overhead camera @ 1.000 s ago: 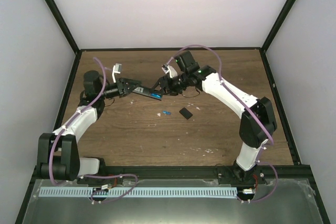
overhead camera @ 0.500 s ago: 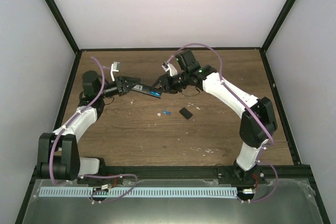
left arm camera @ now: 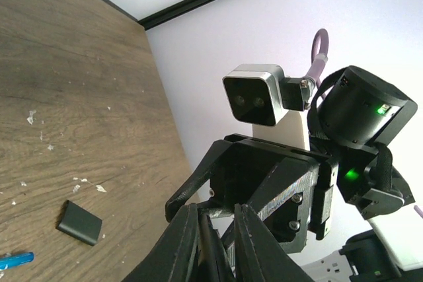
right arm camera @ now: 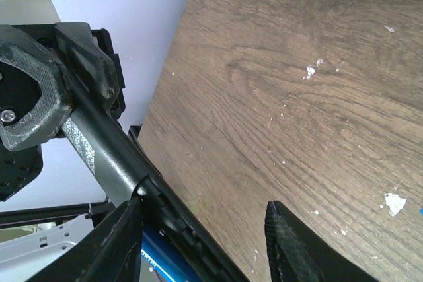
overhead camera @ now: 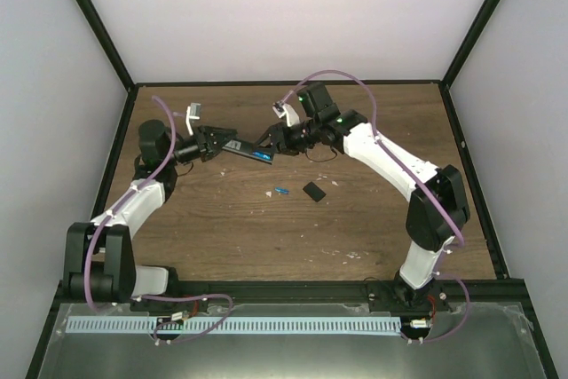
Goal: Load the batteries into the remote control
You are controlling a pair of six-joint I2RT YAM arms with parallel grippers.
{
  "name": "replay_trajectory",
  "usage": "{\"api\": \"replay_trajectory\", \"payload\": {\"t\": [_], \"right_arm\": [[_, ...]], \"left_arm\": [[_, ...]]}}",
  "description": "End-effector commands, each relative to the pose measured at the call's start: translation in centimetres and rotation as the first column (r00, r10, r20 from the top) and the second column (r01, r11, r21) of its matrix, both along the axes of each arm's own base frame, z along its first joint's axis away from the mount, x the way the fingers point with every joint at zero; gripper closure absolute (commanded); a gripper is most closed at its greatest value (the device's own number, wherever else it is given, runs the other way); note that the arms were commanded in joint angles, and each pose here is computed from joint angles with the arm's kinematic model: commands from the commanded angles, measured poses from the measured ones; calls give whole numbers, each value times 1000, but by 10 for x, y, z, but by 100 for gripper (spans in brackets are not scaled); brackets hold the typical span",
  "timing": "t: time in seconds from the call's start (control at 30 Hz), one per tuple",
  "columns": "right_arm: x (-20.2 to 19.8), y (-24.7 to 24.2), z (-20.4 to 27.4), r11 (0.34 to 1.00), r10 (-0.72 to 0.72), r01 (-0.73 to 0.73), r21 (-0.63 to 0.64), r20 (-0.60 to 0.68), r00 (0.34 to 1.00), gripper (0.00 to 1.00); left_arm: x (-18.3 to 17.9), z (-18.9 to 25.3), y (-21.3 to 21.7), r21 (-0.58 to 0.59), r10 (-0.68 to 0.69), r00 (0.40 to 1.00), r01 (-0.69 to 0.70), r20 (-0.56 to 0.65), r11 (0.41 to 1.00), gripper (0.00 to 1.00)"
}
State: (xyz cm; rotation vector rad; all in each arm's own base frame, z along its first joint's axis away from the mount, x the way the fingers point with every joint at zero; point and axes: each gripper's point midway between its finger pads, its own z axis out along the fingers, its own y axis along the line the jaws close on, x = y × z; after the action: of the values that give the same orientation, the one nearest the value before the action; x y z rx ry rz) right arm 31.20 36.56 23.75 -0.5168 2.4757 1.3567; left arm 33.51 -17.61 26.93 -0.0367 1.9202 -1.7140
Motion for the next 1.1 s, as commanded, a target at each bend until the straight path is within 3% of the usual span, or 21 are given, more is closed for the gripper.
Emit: {"api": "replay_trajectory", "payload": {"t": [0.0,0.5,1.07], "right_arm": [[-11,3,-1,999,32,-32,-22,17,999,58],[-6,-2,2,999,10,-7,-50,62,998,58],[13,-4,27,998,-64,63,12,61,996,47]], "left_arm": [[3,33,-1,-65,9,998,-4,69,998,100],[7,42,0,-103,19,999,-14,50,995,100],[-6,13,-4,-48,-34,997,37,65,998,100]]}}
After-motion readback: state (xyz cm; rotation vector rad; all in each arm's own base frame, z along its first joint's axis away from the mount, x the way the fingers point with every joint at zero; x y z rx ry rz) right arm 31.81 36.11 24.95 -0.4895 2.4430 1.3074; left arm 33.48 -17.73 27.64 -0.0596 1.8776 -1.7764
